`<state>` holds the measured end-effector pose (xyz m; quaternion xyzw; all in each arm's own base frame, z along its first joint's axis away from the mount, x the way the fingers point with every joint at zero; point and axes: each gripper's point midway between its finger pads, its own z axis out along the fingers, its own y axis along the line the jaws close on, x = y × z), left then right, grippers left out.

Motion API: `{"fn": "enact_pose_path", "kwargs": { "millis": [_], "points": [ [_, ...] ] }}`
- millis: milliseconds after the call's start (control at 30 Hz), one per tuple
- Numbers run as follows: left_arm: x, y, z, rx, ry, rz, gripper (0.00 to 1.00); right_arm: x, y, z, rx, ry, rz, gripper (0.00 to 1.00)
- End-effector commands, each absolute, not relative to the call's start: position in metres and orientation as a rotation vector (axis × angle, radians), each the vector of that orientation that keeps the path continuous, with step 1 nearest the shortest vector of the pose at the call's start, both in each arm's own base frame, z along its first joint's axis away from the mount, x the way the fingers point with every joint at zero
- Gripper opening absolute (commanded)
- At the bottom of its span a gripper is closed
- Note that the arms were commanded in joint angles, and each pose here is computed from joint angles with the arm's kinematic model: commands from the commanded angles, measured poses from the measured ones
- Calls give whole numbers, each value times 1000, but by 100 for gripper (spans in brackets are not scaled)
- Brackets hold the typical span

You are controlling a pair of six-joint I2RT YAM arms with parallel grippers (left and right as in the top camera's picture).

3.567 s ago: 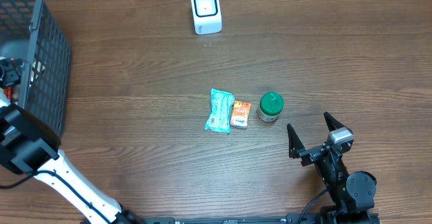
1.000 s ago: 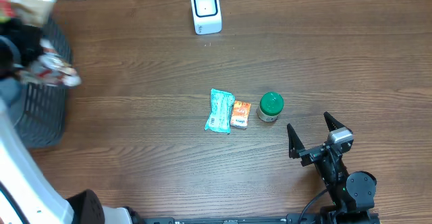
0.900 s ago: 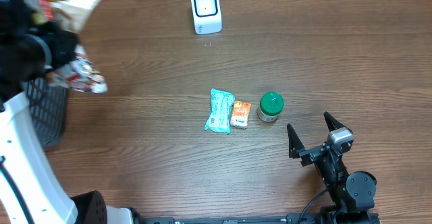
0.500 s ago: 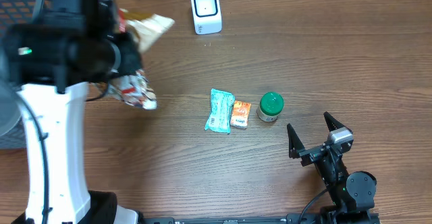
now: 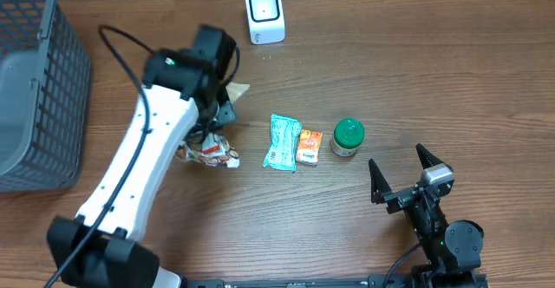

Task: Scan the item barcode
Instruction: 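Lift the clear bag of pens out and lower it onto the table, then hold the clear bag with the left gripper beside the wipes packet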

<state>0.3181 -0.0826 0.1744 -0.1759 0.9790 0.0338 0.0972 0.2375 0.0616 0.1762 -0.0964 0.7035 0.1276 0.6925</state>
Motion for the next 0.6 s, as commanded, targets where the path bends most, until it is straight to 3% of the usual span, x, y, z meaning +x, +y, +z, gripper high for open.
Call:
{"fn": "enact_pose_path", "kwargs": {
  "millis": [0, 267, 567],
  "points": [
    [310, -79, 139, -571, 2913, 167, 4, 239, 58, 174, -197, 1571, 278, 100],
    [309, -86, 73, -413, 2912, 146, 4, 239, 58, 174, -197, 1571, 278, 100],
    [314, -102, 60, -321, 2907, 30, 4, 239, 58, 174, -197, 1571, 278, 100]
  ]
}}
